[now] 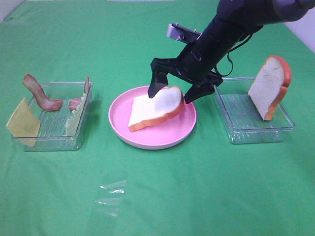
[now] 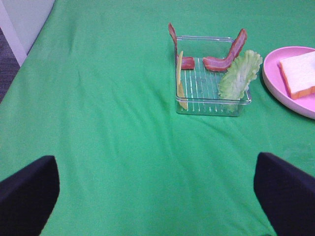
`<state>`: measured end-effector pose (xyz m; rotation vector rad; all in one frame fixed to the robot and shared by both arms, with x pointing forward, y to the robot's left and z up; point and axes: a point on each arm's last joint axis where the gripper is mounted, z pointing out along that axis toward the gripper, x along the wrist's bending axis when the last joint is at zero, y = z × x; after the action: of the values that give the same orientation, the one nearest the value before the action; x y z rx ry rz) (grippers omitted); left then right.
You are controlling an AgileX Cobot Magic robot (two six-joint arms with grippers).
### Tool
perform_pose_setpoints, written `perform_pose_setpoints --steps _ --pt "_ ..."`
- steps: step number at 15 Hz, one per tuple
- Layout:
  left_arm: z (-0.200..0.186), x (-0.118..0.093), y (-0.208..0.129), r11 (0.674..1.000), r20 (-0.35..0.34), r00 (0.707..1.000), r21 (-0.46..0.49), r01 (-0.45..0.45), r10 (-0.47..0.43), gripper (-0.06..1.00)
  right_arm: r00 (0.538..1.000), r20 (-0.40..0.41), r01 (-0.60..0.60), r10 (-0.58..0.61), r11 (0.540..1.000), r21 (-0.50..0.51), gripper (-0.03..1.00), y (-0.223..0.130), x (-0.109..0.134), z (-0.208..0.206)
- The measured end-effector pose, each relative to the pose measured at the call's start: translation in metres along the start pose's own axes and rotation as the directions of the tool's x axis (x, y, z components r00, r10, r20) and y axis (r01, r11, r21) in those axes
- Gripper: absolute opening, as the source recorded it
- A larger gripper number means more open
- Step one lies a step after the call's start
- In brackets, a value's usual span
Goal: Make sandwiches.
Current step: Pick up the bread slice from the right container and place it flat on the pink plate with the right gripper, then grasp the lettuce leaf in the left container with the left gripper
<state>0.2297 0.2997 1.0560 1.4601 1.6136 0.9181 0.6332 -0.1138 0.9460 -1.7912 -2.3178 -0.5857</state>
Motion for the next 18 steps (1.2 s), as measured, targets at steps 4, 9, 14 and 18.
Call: perform_pose_setpoints --steps 4,9,14,18 --pt "0.000 0.000 0.000 1.000 0.000 1.000 0.000 0.000 0.000 0.99 0.993 0.103 0.051 -0.052 0.999 0.010 0.93 -0.005 0.001 -0.034" --pt "0.000 0.000 0.000 1.000 0.000 1.000 0.000 0.000 0.000 0.99 0.986 0.161 0.053 -0.048 0.998 -0.026 0.93 -0.015 -0.002 -0.100" --pt "0.000 0.000 0.000 1.000 0.000 1.000 0.000 0.000 0.000 0.99 0.925 0.345 -0.141 0.160 0.987 -0.079 0.93 -0.040 -0.088 -0.187" --pt "0.000 0.000 0.000 1.000 0.000 1.000 0.000 0.000 0.000 0.99 0.901 0.375 -0.212 0.216 0.976 -0.054 0.93 -0.059 -0.105 -0.205"
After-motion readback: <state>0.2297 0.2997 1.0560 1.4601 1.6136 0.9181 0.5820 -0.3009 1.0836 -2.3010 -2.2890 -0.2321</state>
